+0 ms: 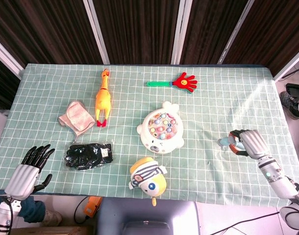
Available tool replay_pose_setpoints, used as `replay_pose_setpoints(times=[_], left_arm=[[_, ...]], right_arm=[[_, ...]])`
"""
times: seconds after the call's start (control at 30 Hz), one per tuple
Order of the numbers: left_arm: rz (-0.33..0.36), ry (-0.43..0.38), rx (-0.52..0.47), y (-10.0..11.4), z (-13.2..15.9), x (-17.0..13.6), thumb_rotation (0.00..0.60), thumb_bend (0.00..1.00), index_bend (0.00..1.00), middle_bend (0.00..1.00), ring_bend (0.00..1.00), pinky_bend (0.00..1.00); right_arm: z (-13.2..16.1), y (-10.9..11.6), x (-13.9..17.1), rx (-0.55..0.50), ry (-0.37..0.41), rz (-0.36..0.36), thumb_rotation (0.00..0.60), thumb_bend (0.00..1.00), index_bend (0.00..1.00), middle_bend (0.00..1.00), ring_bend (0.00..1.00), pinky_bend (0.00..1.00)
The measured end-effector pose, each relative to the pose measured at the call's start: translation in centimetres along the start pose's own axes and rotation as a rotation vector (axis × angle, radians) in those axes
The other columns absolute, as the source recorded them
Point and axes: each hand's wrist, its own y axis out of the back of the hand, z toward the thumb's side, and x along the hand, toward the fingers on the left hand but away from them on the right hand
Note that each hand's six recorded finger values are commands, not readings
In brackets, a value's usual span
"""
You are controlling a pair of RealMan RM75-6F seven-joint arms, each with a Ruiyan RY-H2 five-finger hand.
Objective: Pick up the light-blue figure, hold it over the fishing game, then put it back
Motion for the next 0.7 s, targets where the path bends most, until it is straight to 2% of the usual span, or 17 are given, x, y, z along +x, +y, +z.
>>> replay_pose_setpoints(times=[0.17, 0.37, 0.5, 0.7], left_arm=[[0.0, -0.005, -0.005, 0.1, 0.0, 0.0, 0.6, 0.39, 0.0, 0.0, 0.0, 0.0], [0.005, -0.001, -0.016, 0.3, -0.3, 0.0, 0.6, 0.39, 0.0, 0.0, 0.0, 0.0], [0.005, 0.002, -0.026, 0.5, -0.5, 0.0, 0.6, 0.39, 0.0, 0.0, 0.0, 0.0], [0.007, 0.006, -0.037, 0.7, -0.9, -0.1, 0.6, 0.39, 0.0, 0.0, 0.0, 0.0]], right_arm=[[3.5, 3.0, -1.1, 0.028, 0.049, -0.027, 0.6, 0.65, 1.0, 0.65, 0.71, 0.73], [10.2, 6.1, -3.5, 0.127, 0.111, -0.017, 0.6, 0.64, 1.0, 0.65, 0.71, 0.73], [13.1, 7.5, -6.1, 0.251, 0.096, -0.001, 0.6, 0.64, 1.0, 0.65, 0.71, 0.73], [16.9, 8.3, -9.7, 0.39, 0.026, 0.033, 0.6, 0.64, 1.0, 0.65, 0.71, 0.72]])
